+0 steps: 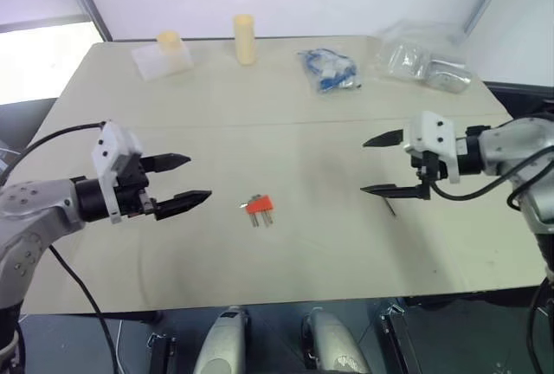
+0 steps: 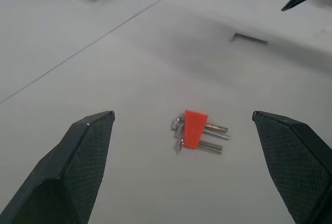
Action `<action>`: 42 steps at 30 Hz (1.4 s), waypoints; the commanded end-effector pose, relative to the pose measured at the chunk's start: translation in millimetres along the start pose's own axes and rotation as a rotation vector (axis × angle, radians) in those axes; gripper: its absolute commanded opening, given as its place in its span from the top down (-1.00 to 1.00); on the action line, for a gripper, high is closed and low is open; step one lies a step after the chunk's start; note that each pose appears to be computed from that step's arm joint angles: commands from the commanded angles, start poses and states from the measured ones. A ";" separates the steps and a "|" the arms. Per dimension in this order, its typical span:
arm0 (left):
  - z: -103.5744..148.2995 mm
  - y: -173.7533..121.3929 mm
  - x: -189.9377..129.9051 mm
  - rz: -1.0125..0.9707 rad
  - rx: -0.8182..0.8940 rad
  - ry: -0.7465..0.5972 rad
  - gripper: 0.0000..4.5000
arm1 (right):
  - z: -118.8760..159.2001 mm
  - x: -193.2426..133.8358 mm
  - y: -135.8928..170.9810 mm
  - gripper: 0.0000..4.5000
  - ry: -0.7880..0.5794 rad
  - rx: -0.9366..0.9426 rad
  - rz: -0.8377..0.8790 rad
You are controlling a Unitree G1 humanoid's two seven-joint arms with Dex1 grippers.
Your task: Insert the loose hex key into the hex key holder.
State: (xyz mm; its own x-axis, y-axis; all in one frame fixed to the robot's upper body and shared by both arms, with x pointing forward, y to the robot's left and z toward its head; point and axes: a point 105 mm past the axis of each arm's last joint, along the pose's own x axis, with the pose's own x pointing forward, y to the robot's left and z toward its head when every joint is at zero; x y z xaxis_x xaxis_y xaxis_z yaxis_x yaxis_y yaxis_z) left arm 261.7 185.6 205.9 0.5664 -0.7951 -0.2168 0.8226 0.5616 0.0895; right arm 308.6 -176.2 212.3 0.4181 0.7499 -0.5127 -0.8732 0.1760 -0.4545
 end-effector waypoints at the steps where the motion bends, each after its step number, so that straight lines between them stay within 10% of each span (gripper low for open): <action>1: 11.7 -3.8 -1.3 -0.008 0.014 -0.036 -0.99 | 12.1 8.5 -0.5 -0.98 -0.039 -0.056 0.026; 17: -14.8 -10.7 -8.7 0.048 -0.060 0.015 -0.99 | 5.3 147.1 25.1 -0.98 -0.165 0.010 0.285; 42: -17.1 -18.4 -19.9 0.122 -0.060 0.022 -0.99 | 3.4 189.4 23.3 -0.98 -0.162 -0.038 0.315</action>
State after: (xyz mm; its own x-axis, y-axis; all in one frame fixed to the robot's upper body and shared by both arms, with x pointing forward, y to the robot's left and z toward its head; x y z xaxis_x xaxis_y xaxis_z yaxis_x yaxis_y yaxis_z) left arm 235.6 193.8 181.1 0.6442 -0.7209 -0.2557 0.7470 0.6647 0.0079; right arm 364.7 -32.2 99.2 0.0779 0.8511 -0.5193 -0.9523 -0.0906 -0.2914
